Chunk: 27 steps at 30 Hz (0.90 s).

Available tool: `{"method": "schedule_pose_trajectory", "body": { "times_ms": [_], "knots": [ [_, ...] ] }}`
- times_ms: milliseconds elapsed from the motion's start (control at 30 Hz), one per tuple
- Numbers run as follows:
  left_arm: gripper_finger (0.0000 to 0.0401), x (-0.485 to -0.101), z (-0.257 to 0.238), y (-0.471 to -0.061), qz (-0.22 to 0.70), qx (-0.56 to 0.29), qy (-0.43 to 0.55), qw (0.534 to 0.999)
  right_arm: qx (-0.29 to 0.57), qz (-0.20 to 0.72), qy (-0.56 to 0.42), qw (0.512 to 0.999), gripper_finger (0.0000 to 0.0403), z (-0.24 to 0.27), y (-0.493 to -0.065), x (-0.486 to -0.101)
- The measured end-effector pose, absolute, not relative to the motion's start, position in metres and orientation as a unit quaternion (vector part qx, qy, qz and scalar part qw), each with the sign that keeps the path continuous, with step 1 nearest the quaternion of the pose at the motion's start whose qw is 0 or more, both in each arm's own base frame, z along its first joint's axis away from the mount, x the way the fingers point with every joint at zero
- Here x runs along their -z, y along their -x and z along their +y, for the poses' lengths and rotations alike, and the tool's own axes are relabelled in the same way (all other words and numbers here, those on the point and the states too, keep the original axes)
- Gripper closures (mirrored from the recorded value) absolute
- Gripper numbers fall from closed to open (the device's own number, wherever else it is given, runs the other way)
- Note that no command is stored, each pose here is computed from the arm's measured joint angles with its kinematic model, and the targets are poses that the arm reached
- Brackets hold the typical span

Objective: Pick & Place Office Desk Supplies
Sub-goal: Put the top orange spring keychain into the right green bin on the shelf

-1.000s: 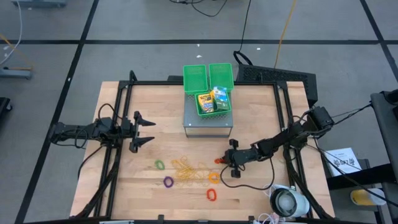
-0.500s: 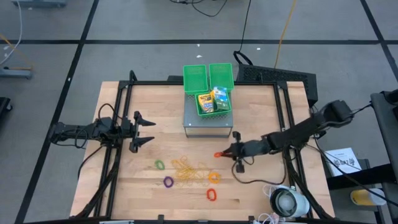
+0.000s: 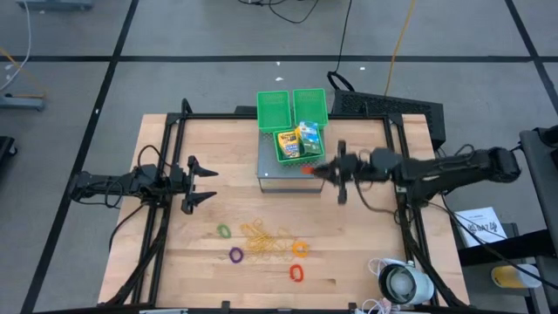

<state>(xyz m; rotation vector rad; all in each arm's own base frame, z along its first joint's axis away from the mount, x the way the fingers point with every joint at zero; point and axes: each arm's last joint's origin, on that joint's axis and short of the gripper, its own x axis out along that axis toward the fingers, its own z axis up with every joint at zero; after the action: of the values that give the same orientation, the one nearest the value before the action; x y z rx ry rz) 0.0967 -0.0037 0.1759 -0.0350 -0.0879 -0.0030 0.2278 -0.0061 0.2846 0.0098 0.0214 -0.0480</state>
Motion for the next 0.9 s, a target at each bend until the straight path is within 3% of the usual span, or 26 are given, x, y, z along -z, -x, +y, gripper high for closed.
{"method": "schedule_pose_trajectory", "body": {
  "times_ms": [367, 633, 900],
  "knots": [
    [0.0091, -0.176, -0.004, -0.097, -0.044, 0.002, 0.017, 0.999, 0.15, 0.016, 0.025, 0.988, 0.0382, -0.114, -0.238, -0.327],
    [0.0091, -0.176, -0.004, -0.097, -0.044, 0.001, 0.017, 0.999, 0.213, 0.062, -0.022, 0.975, 0.0381, -0.179, -0.248, -0.304],
    [0.0091, -0.176, -0.004, -0.097, -0.044, 0.001, 0.017, 0.999, 0.232, 0.092, -0.037, 0.968, 0.0372, -0.197, -0.252, -0.283]
  ]
}}
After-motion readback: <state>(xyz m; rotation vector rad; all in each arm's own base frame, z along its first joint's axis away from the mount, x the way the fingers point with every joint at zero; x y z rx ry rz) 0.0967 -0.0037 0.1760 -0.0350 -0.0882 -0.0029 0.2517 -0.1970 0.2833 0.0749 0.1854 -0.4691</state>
